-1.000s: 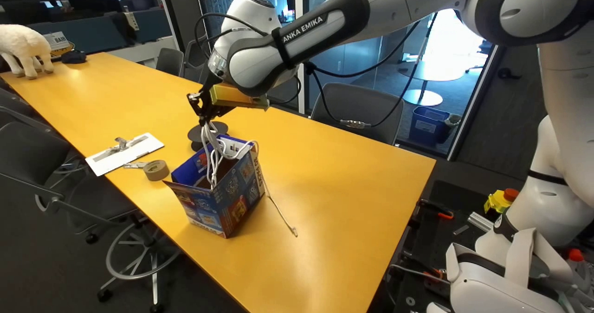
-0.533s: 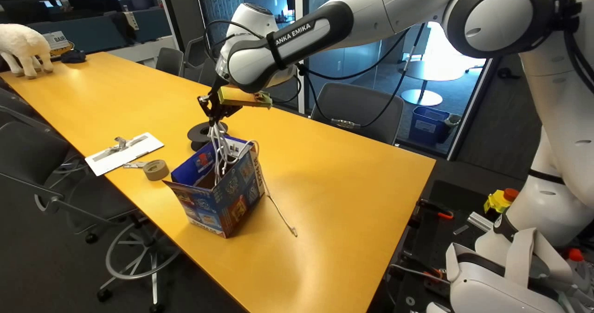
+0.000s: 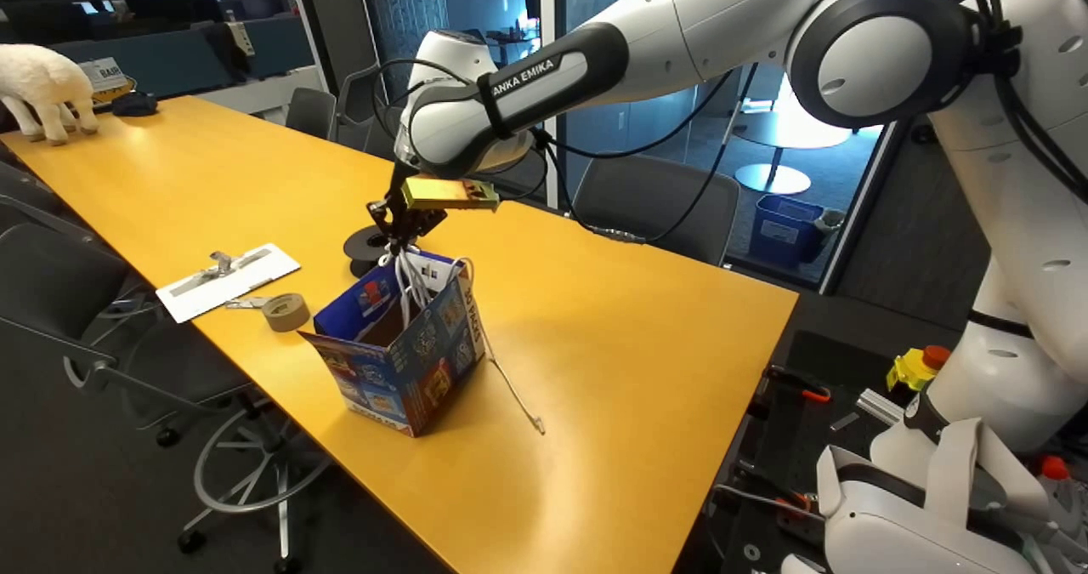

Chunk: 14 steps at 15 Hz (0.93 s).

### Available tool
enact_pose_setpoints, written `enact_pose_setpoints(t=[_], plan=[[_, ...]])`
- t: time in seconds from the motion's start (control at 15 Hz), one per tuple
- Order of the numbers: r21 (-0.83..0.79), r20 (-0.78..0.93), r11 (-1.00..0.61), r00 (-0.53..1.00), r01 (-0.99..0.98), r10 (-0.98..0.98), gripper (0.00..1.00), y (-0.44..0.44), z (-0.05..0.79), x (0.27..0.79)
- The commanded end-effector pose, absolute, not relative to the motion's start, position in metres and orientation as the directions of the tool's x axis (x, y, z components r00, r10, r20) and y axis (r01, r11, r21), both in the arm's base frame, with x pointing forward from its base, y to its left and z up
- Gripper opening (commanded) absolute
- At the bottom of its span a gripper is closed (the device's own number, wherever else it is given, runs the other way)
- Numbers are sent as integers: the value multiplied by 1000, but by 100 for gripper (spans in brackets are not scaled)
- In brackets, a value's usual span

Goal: Place the white ropes inside the blue box

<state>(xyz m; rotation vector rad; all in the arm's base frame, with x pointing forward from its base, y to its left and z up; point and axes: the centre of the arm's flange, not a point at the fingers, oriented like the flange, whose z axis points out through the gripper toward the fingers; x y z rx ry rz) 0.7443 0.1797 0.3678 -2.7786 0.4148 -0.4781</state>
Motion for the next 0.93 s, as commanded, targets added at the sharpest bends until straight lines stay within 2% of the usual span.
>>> enact_pose_setpoints(t=[0.0, 0.6, 0.67, 0.73, 0.87], plan=[[-315, 244, -936, 939, -158, -241, 2, 192, 375, 743], [-283, 222, -957, 966, -65, -131, 2, 210, 370, 730], [-277, 213, -959, 968, -67, -129, 32, 209, 368, 732], [-266, 213, -961, 968, -74, -133, 32, 207, 366, 733], [-238, 215, -968, 967, -84, -136, 47, 201, 363, 733]])
